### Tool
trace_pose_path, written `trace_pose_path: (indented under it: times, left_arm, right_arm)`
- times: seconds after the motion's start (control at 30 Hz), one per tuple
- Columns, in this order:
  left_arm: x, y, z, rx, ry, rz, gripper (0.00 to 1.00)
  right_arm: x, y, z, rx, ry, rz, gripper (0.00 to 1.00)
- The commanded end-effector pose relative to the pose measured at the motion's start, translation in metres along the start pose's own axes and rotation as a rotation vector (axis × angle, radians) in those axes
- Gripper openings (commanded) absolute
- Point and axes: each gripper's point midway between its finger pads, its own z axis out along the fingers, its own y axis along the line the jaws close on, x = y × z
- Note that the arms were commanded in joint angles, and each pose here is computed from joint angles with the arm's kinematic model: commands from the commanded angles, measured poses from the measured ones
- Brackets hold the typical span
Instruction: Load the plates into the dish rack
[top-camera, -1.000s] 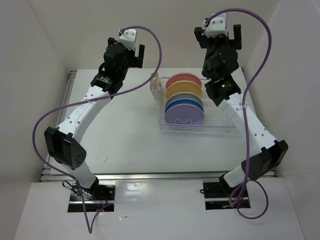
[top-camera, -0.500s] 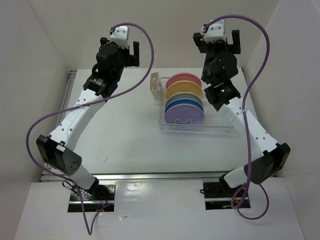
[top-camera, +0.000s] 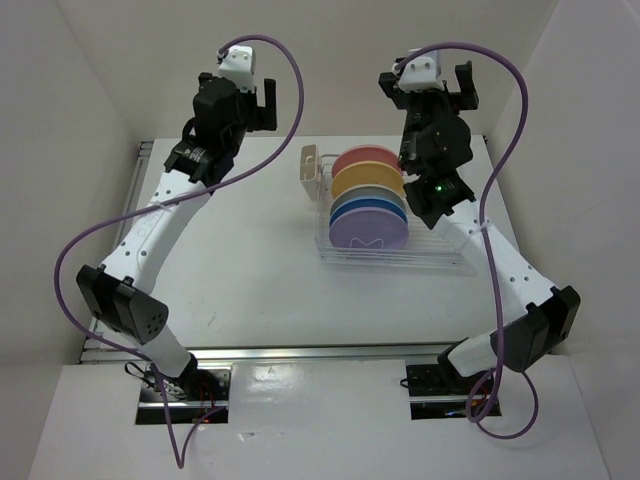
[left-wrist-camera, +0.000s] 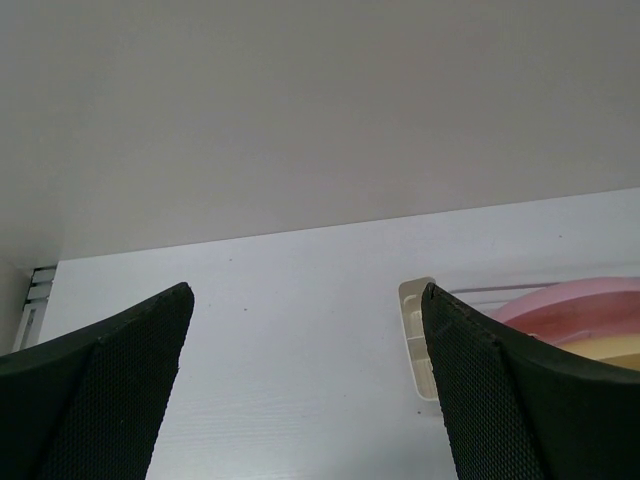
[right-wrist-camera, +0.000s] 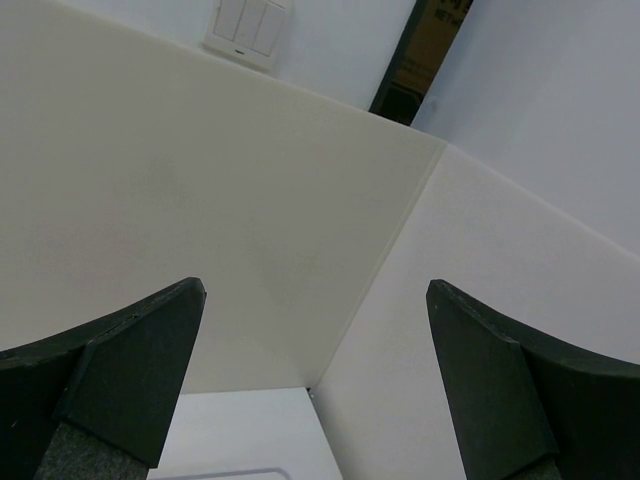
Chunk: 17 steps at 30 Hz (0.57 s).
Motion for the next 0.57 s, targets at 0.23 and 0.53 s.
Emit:
trace_pose_path:
  times: [0.23,0.53]
  left_arm:
    - [-0.012,0.001,0.009,0.028,-0.042,-0.036,1.0]
    - [-0.022,-0.002,0.009,0.049,-0.073,-0.021,1.0]
  right_arm:
    - [-0.01,0.015,0.008,0.014,-0.043,-0.028,1.0]
    - [-0.009,0.01,0.007,0.063,-0.07,-0.033,1.0]
